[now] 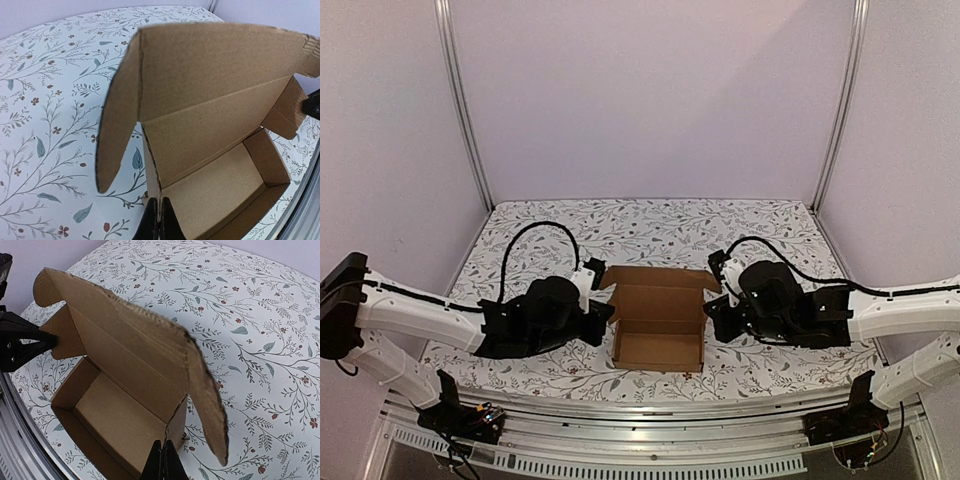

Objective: Fold the paper box

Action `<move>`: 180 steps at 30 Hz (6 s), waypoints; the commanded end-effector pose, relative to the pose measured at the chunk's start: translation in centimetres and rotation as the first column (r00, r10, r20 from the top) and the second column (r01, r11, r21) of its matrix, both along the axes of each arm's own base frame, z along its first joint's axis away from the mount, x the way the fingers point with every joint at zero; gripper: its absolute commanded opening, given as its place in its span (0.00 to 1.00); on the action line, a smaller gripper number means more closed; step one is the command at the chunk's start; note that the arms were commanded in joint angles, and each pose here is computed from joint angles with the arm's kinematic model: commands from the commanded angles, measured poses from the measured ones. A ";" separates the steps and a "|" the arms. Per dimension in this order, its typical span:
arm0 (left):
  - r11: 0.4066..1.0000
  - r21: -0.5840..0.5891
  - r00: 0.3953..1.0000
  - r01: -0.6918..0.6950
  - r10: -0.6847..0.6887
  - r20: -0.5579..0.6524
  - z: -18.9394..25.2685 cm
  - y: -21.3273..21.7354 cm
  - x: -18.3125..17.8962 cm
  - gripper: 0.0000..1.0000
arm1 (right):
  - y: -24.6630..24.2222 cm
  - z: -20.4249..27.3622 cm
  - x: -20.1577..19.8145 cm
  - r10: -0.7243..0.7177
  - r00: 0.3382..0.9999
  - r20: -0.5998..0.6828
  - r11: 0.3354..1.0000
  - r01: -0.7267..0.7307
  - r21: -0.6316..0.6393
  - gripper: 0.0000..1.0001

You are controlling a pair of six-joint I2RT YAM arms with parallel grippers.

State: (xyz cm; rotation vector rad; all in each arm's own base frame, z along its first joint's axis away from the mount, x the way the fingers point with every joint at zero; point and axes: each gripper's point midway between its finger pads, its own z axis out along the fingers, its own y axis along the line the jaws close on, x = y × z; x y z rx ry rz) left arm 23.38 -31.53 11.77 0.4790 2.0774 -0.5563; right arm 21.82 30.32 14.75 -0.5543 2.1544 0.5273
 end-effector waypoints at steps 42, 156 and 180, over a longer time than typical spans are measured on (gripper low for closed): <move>0.958 0.128 0.959 -0.255 0.235 0.156 -1.3 -3.0 -8.3 0.00 | -2.5 -5.1 -6.2 -0.160 0.982 0.097 0.977 0.172 -0.128 0.00; 0.956 -0.284 0.934 0.067 -0.161 -0.320 -1.7 -4.7 -11.8 0.00 | 0.5 -2.0 -8.4 -0.168 0.985 0.034 0.986 0.168 -0.011 0.00; 0.982 -0.187 0.929 -0.008 -0.062 -0.366 -5.9 -0.8 -11.1 0.00 | -0.5 -5.0 -9.3 -0.179 0.984 0.003 0.980 0.179 -0.086 0.00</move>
